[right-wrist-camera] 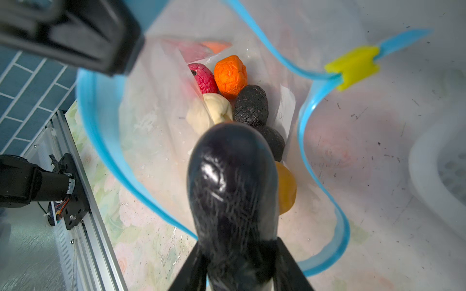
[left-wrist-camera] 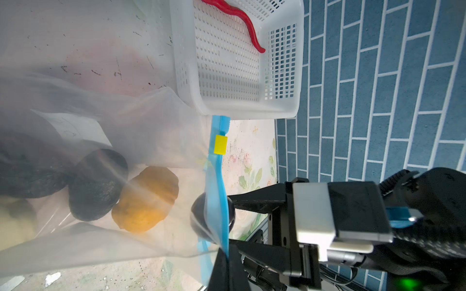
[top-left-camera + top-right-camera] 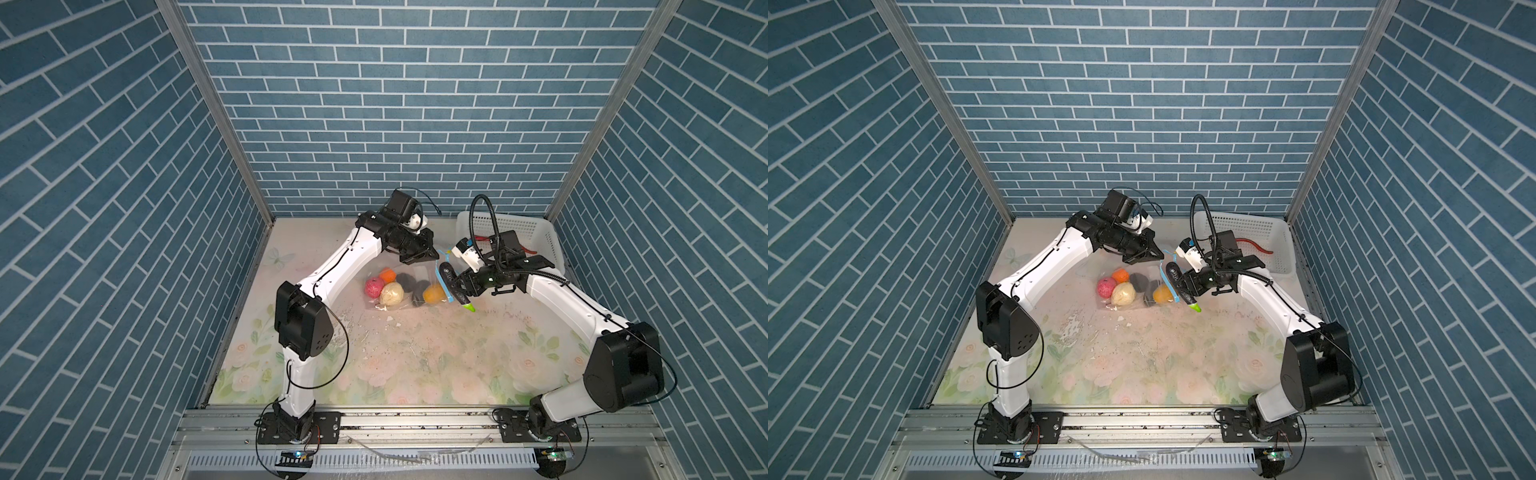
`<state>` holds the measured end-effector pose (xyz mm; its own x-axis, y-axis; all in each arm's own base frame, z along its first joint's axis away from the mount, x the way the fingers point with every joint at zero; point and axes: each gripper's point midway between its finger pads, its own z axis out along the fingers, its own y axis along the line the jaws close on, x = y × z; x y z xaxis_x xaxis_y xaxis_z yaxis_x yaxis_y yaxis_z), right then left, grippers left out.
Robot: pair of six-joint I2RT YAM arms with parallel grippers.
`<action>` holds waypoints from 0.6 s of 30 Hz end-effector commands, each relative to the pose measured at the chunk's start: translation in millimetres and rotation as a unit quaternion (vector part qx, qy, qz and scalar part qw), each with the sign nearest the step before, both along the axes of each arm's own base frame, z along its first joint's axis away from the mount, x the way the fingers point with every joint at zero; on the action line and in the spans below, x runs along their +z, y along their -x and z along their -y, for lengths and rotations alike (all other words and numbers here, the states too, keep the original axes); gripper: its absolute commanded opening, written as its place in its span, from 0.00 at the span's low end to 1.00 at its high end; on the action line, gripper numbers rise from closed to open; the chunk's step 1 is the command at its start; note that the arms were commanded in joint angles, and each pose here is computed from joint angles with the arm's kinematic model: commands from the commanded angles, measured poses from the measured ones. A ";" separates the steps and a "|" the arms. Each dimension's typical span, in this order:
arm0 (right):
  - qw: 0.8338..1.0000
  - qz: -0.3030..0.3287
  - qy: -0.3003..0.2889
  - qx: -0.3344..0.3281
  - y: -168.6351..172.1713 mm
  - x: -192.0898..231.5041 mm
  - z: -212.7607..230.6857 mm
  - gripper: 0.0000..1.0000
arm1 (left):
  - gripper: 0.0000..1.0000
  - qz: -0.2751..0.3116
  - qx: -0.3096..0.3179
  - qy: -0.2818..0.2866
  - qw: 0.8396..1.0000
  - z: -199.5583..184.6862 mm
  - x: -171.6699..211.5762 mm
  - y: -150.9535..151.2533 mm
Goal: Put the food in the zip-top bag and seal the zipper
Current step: 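Carry the dark eggplant with right gripper over the open bag mouth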
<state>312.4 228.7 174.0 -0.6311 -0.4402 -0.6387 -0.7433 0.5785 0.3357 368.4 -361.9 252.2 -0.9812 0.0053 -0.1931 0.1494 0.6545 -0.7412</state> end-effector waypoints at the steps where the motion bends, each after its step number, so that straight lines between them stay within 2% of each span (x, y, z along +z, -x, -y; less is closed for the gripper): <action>1: 0.999 0.027 0.007 0.028 -4.7 11.8 -7.5 0.40 | 0.00 0.020 0.002 0.013 1.000 -4.2 17.9 3.3; 18: 1.000 -0.023 0.011 0.015 -19.7 11.9 -24.7 0.43 | 0.00 0.015 -0.002 0.011 1.000 -2.1 11.7 6.5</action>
<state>328.2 249.2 178.5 -0.6406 -0.4675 -0.6092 -0.7474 0.5617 0.3549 366.1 -360.9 250.2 -0.9813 0.0038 -0.1922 0.1480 0.6532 -0.7426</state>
